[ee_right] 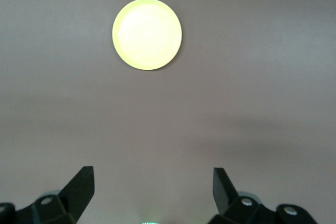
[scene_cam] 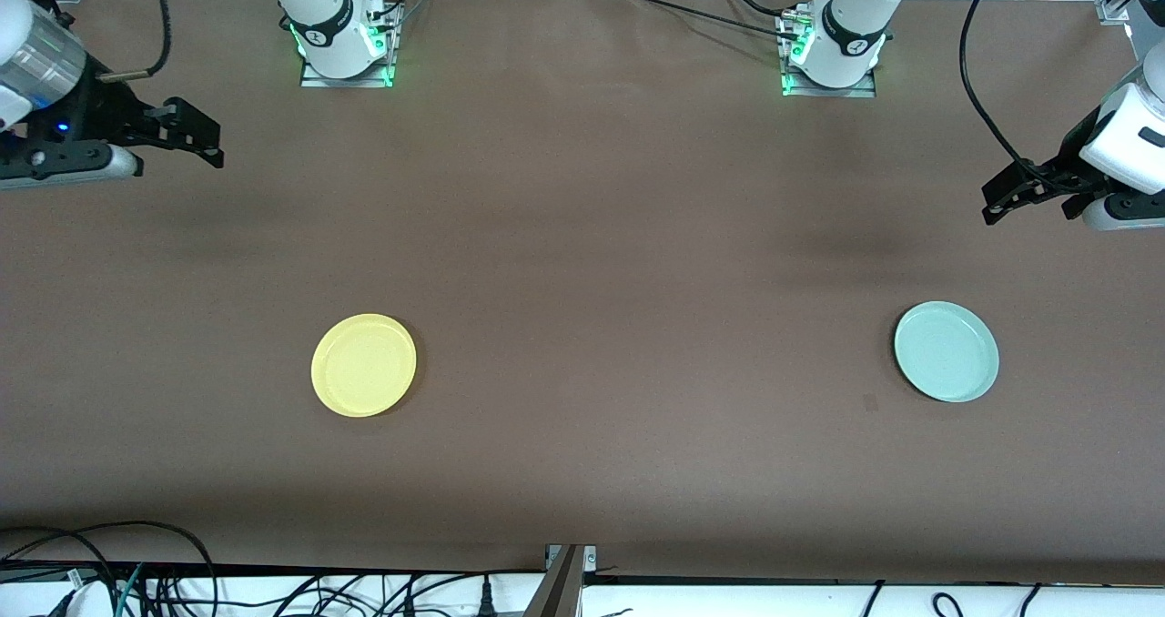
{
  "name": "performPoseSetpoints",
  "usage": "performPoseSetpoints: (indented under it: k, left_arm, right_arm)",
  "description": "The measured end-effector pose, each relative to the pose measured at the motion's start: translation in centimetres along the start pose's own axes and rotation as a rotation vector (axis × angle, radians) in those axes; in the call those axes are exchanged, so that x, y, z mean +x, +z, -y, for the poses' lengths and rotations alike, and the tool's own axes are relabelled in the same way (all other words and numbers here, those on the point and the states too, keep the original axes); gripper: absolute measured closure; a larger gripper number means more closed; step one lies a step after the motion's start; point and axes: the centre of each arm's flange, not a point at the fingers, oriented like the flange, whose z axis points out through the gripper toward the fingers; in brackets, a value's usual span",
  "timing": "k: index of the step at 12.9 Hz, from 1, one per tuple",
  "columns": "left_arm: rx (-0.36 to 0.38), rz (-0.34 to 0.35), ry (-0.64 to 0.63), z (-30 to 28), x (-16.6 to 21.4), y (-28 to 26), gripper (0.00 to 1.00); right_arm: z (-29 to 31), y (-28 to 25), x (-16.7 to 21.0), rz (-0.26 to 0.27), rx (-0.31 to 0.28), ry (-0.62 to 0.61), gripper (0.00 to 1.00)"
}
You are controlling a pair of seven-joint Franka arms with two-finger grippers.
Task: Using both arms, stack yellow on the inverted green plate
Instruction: 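Move the left gripper down toward the rim of the green plate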
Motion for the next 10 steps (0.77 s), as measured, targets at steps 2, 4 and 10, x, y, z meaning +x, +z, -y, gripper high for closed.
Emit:
performPoseSetpoints:
  k: [2,4,10]
  left_arm:
    - [0.007,0.068,-0.003,0.2,-0.3,1.2,0.0]
    - [0.009,0.095,0.018,0.5,0.0,2.2,0.0]
    - [-0.011,0.146,0.267,7.9,3.6,6.1,0.0]
  right_arm:
    - [-0.7,-0.1,0.0,-0.001,0.001,0.051,0.0]
    - [-0.6,-0.6,-0.4,-0.007,0.002,0.085,0.0]
    - [-1.6,-1.7,-1.7,-0.005,0.008,0.141,0.0]
